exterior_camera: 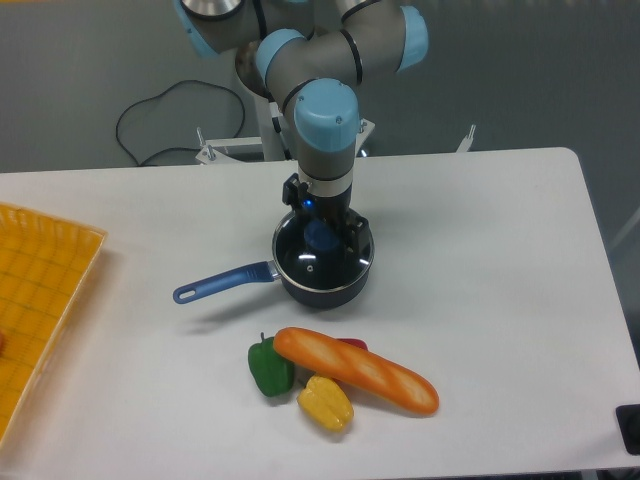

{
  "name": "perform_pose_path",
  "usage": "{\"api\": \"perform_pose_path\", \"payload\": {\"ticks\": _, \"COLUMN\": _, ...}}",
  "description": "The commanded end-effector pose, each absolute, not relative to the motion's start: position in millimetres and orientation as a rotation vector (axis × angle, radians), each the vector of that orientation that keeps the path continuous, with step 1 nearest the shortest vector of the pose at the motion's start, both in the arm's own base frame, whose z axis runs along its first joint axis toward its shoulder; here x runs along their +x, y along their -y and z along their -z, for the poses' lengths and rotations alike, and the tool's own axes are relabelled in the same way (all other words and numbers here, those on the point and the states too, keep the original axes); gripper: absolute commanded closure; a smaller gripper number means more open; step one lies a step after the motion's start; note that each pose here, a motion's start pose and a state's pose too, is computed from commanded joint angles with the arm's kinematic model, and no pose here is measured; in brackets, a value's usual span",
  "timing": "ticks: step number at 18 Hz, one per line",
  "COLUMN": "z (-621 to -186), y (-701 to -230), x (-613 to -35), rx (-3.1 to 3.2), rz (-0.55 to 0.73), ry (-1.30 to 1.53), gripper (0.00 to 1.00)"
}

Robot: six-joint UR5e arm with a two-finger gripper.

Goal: Open the lid
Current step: 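Close the gripper around the blue lid knob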

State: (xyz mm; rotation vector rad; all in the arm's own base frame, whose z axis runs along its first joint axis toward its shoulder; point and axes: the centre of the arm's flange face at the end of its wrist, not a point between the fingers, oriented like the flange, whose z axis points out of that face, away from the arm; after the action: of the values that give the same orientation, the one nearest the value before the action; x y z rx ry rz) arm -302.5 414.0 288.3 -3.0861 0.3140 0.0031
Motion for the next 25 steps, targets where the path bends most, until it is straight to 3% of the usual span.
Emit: {"api": "perform_pose_path", "payload": {"ticks": 25, "z": -284.1, "y": -413.2, "x": -298.6, "rx": -3.094, "rz": 0.007, "ry": -0.331, "gripper": 0.03}}
